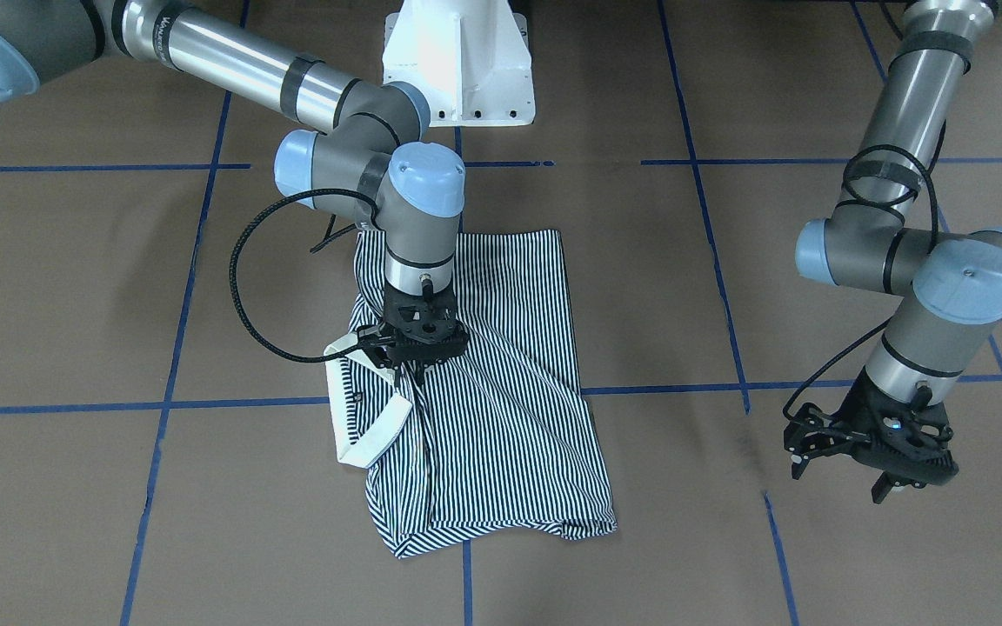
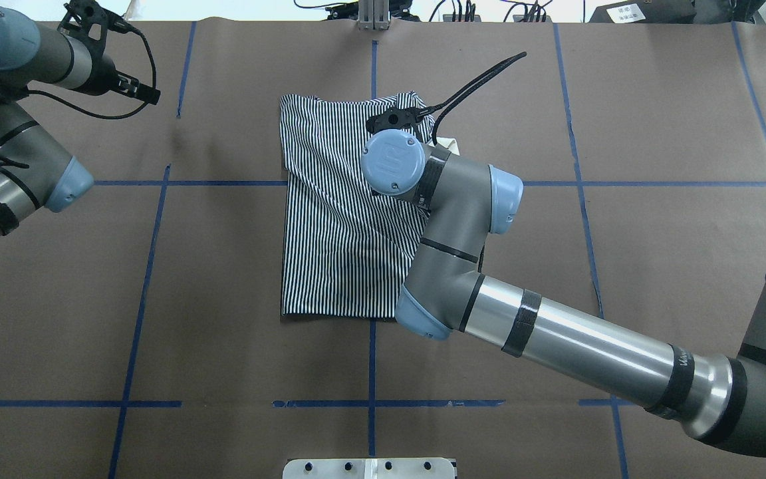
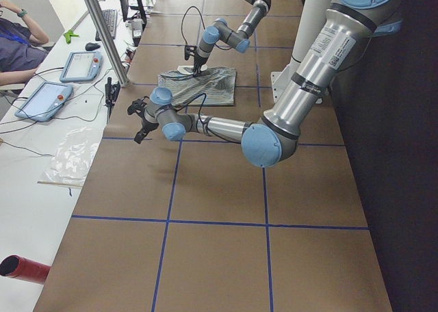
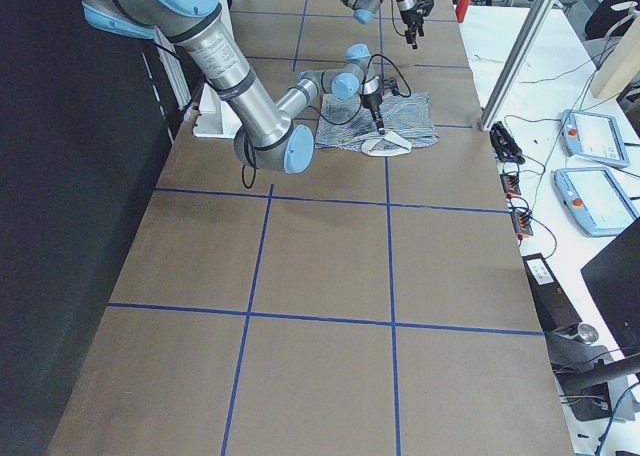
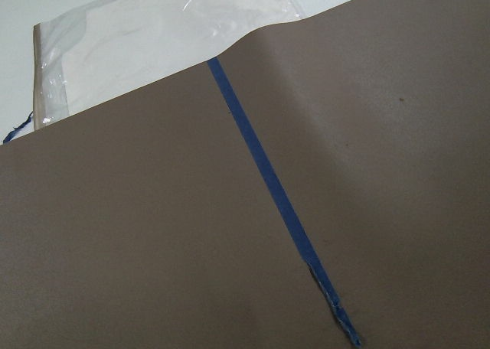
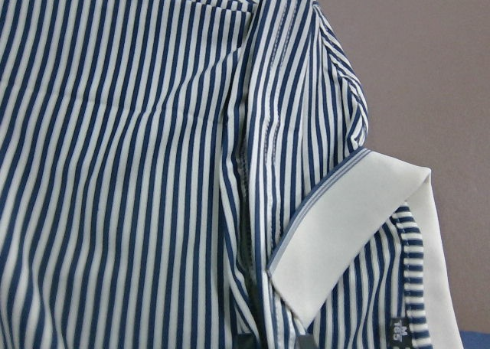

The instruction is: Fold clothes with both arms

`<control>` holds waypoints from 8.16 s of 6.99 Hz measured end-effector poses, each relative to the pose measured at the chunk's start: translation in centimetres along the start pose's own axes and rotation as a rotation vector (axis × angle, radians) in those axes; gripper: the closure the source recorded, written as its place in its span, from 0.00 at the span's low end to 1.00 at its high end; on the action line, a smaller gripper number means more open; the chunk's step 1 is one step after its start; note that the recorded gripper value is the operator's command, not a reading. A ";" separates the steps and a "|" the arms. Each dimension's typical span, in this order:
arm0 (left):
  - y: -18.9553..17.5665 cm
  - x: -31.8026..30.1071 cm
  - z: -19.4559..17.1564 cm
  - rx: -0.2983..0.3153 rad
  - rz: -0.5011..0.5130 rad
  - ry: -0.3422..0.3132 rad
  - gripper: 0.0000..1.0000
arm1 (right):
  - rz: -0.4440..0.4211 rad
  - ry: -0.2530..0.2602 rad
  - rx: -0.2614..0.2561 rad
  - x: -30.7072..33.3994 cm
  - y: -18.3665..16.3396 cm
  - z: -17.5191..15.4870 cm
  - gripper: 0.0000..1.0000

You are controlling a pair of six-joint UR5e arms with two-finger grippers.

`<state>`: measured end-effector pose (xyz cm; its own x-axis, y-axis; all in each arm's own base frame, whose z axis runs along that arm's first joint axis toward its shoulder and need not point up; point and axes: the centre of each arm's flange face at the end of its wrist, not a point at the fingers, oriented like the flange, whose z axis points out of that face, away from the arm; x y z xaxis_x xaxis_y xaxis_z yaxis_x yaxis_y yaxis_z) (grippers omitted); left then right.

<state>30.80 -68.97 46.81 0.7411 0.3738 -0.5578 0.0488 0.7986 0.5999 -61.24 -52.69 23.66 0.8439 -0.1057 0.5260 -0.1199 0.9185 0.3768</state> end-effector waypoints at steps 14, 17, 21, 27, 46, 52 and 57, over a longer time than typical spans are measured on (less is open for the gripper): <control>0.0 0.4 0.0 0.001 0.001 0.005 0.00 | 0.134 -0.190 0.091 9.5 -1.1 2.1 0.00; 0.1 0.5 0.1 -0.001 -0.010 0.005 0.00 | 0.154 -0.093 0.050 6.6 -5.9 0.4 0.00; 0.1 0.5 0.1 -0.003 -0.016 0.008 0.00 | 0.152 0.049 -0.087 0.7 -9.8 1.0 0.00; 0.2 0.8 0.1 -0.010 -0.023 0.026 0.00 | 0.091 0.154 -0.153 2.1 -9.9 5.1 0.00; 19.3 37.6 -11.3 -0.148 -0.862 0.336 0.48 | 0.644 -0.443 -0.006 9.8 12.2 -11.5 0.01; 20.6 37.2 -10.2 -0.172 -0.845 0.258 0.47 | 0.641 -0.440 -0.005 9.9 12.2 -11.3 0.01; 21.5 38.1 -10.2 -0.189 -0.835 0.262 0.47 | 0.636 -0.442 -0.005 9.8 12.2 -11.4 0.00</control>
<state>53.21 -32.76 32.62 0.3358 -0.2869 -0.8972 0.3755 0.9143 -0.1518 -48.43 -38.15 24.74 0.3261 0.3011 0.8961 -0.5081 0.8552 -0.1024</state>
